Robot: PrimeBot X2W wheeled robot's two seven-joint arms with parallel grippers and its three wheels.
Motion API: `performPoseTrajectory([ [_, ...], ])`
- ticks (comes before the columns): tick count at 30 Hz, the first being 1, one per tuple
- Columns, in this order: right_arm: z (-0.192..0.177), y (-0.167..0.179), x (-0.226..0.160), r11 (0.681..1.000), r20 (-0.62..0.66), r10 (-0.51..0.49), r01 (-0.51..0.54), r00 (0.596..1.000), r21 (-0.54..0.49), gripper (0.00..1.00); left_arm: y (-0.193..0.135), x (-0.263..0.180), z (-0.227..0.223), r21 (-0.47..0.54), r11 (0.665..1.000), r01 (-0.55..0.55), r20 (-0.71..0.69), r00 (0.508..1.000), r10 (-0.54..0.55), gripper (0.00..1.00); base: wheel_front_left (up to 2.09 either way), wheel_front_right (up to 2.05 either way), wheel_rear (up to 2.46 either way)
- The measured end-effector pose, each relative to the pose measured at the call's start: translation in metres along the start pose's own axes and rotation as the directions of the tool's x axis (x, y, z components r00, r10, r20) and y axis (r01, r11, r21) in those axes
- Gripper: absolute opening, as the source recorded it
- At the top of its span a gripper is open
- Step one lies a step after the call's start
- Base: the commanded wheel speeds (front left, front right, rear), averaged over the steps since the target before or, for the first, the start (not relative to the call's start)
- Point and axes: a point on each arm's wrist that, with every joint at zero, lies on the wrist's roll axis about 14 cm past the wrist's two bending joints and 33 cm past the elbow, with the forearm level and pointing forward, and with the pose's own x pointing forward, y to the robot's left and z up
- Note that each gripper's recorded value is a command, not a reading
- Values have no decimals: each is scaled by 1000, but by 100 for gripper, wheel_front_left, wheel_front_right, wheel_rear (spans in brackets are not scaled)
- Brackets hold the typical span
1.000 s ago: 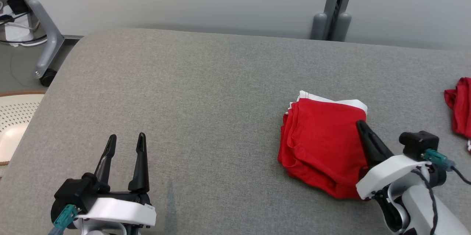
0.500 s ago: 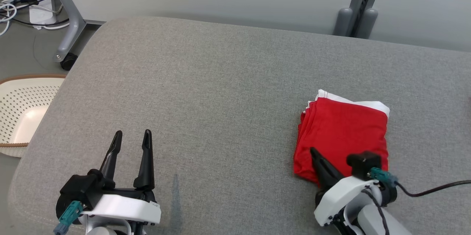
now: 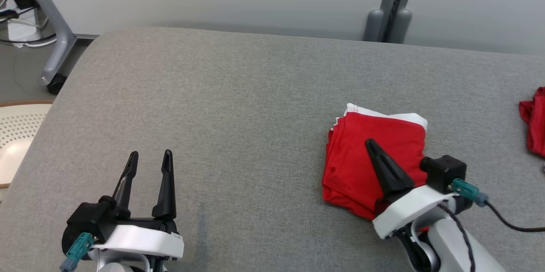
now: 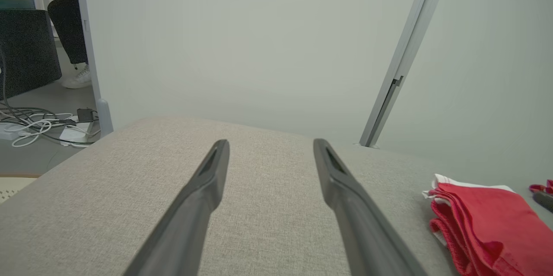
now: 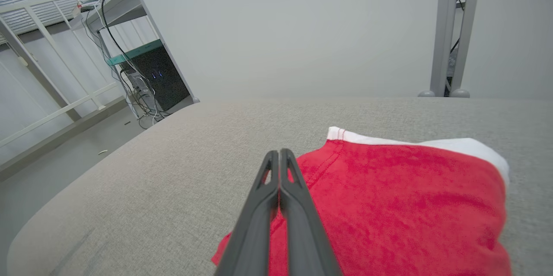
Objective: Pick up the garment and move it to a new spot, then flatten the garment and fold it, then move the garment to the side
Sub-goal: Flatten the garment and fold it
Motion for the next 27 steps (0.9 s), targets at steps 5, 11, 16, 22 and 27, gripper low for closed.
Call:
performPoseTrajectory([
  [5,40,-52,-30,989,116,-133,140,984,-51,0,-17,9,-2,9,998,58,-1,998,-58,100,0,0,0],
  [11,63,-91,-74,956,200,-273,288,941,-53,0,-35,18,-4,13,993,115,-3,993,-115,100,0,0,0],
  [16,65,-109,-114,920,228,-367,388,902,-50,66,-46,21,-8,21,988,155,-12,988,-155,100,0,0,0],
  [22,63,-118,-150,885,243,-440,464,865,-48,100,-56,22,-9,29,982,186,-15,982,-186,100,0,0,0],
  [27,61,-116,-168,868,254,-470,495,845,-39,100,-53,17,-9,44,982,185,-17,983,-185,100,0,0,0],
])
